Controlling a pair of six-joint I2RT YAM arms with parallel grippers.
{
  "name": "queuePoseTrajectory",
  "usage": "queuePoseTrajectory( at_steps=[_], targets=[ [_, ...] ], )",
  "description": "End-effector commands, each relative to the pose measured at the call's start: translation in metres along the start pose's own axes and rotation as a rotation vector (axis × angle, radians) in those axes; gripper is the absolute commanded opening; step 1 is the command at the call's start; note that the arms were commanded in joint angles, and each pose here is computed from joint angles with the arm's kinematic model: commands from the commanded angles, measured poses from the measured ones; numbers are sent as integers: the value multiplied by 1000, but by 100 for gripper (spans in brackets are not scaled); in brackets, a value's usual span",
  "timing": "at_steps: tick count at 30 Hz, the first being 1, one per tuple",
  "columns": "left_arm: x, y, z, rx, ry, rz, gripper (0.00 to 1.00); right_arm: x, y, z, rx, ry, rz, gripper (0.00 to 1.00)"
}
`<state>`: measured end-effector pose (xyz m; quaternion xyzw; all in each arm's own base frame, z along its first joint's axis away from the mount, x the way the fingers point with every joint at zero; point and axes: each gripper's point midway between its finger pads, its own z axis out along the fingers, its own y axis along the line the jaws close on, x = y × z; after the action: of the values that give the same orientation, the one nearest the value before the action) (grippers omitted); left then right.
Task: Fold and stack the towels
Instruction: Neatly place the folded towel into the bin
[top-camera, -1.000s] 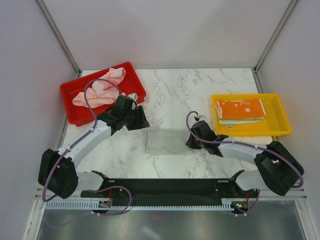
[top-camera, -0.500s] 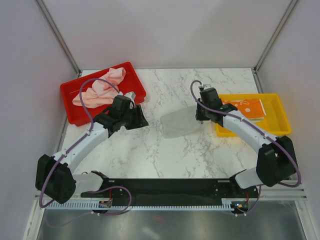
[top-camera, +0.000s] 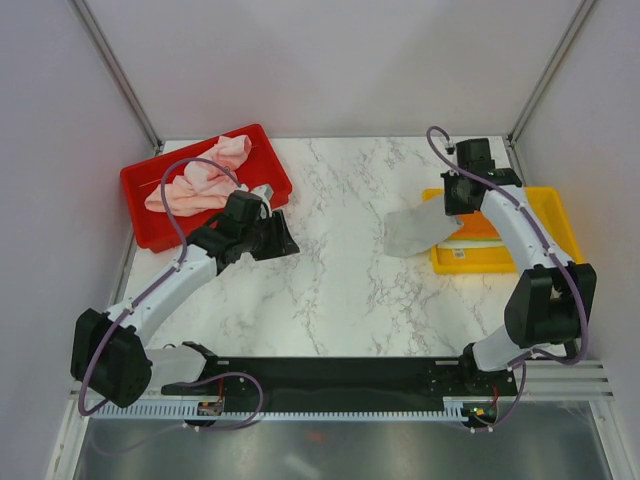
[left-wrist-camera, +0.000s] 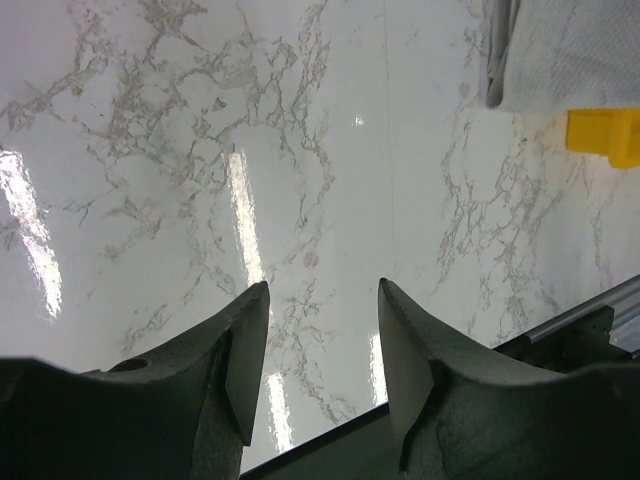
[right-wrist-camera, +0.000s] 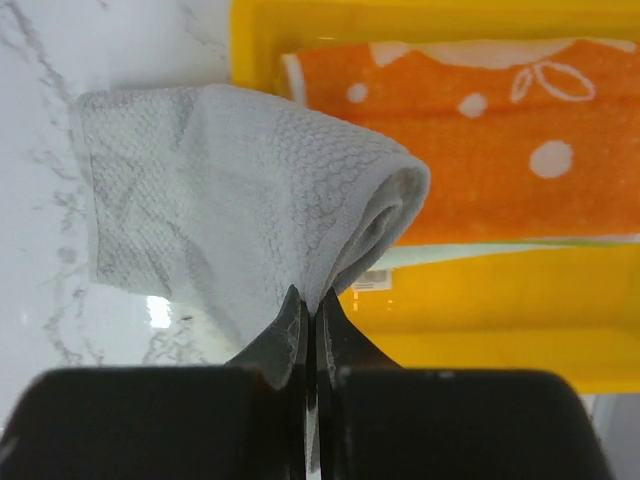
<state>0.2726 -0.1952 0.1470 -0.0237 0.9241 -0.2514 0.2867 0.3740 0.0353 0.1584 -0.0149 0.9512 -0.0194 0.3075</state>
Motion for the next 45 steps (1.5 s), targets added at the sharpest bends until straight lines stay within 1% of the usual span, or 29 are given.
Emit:
queuePoseTrajectory(
  at_steps=[1,3,4,6,11,13,15,26,32,35,36,37,38,39,40,41,42,45],
  targets=[
    [-4,-6,-1,36,-1,25,55,1,-36,-4,32,50,-55,0],
    [-1,-5,3,34,19,23,55,-6,-48,-6,38,45,-42,0],
    [0,-4,5,31,24,22,55,-6,-63,-4,62,56,-29,0],
    [3,-4,9,30,43,20,55,-11,-73,-7,77,59,-28,0],
    [0,-2,12,13,42,24,55,-25,-104,-4,123,50,0,0],
    [-3,-3,11,11,39,30,55,-22,-113,1,133,73,7,0],
    [-5,-3,9,7,32,37,56,-26,-120,-1,142,66,12,0],
    [-3,0,15,-12,68,47,56,-49,-158,-13,169,-2,30,0],
    [-6,-3,17,-9,72,49,57,-45,-169,7,161,39,36,0],
    [-5,-5,20,0,87,52,57,-45,-172,24,136,63,42,0],
    [-5,-4,22,-1,92,52,57,-39,-176,40,137,98,46,4],
    [-5,-5,22,1,95,50,57,-44,-182,44,152,94,48,14],
    [-6,-6,23,1,97,52,57,-45,-184,52,154,102,66,40],
    [-6,-6,25,2,101,54,57,-36,-188,67,159,143,79,46],
    [-5,-6,25,5,106,55,58,-42,-196,67,188,140,94,48],
    [-8,-8,23,8,101,56,58,-41,-207,66,256,155,113,52],
    [-10,-9,22,10,95,56,58,-42,-211,66,273,155,121,54],
    [-17,-12,16,4,63,59,59,-59,-215,49,307,96,170,57]
  ],
)
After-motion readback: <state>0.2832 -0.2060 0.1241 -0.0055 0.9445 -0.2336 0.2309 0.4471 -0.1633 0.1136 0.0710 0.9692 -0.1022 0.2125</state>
